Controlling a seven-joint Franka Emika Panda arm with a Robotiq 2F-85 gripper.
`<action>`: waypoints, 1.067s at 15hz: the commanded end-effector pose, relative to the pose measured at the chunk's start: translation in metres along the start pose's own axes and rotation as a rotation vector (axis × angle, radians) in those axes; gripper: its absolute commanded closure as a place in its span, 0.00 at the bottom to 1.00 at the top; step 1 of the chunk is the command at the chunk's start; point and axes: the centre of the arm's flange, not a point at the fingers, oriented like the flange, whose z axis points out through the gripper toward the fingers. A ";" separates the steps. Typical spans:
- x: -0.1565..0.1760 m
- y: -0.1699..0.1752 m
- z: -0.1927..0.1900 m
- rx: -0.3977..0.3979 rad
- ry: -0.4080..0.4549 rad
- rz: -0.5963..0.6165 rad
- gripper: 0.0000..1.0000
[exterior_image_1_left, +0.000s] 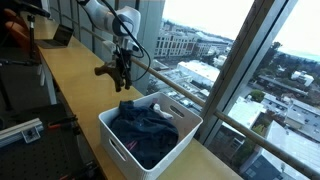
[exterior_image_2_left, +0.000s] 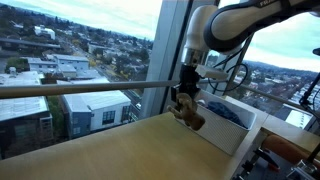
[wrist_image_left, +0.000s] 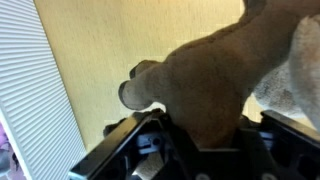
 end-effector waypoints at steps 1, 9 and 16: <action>-0.014 0.032 -0.017 -0.013 0.025 0.008 0.32; -0.026 0.120 -0.027 -0.061 0.062 0.106 0.00; 0.013 0.252 0.030 -0.155 0.143 0.267 0.00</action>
